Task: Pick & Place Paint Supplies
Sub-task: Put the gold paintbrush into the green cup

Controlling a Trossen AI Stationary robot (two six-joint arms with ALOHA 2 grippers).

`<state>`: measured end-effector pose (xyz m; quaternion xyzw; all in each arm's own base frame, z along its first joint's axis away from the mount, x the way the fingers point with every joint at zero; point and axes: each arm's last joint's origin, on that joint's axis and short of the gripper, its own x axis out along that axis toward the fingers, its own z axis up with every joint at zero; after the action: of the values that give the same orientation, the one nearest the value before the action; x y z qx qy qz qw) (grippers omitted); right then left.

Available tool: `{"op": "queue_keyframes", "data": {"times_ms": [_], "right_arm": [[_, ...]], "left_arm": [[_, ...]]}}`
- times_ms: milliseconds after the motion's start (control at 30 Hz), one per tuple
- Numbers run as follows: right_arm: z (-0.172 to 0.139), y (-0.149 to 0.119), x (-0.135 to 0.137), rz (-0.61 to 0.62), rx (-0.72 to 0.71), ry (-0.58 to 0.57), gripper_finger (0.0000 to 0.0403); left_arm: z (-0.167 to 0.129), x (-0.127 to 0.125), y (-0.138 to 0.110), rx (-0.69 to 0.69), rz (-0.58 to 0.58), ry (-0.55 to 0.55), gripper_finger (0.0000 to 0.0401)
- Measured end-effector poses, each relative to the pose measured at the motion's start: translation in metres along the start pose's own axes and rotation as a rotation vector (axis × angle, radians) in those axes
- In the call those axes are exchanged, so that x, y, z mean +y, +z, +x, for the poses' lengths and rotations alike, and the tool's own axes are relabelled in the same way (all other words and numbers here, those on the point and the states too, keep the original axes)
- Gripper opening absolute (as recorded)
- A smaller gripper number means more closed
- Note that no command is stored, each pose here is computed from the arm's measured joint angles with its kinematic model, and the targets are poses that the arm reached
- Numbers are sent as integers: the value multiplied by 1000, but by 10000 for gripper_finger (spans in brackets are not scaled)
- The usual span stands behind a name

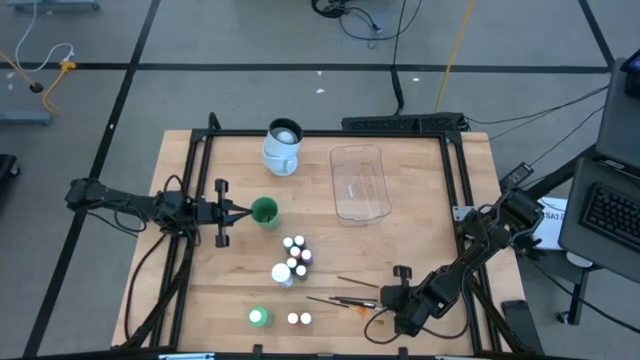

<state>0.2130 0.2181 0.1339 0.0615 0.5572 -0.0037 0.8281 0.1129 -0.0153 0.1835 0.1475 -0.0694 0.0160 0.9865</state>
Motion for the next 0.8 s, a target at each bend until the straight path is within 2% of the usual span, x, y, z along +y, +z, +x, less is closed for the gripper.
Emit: {"op": "queue_keyframes", "data": {"times_ms": [300,533,600,800], "right_arm": [[-24,14,8,-73,5,-17,0],[-42,27,12,-120,-30,-80,0],[-51,32,11,-141,-74,-81,0],[-85,60,0,-208,-378,-127,0]], "left_arm": [[0,0,0,1,-4,-1,15],[0,0,0,0,-5,0,15],[0,0,0,0,-5,0,15],[0,0,0,-1,8,0,15]]}}
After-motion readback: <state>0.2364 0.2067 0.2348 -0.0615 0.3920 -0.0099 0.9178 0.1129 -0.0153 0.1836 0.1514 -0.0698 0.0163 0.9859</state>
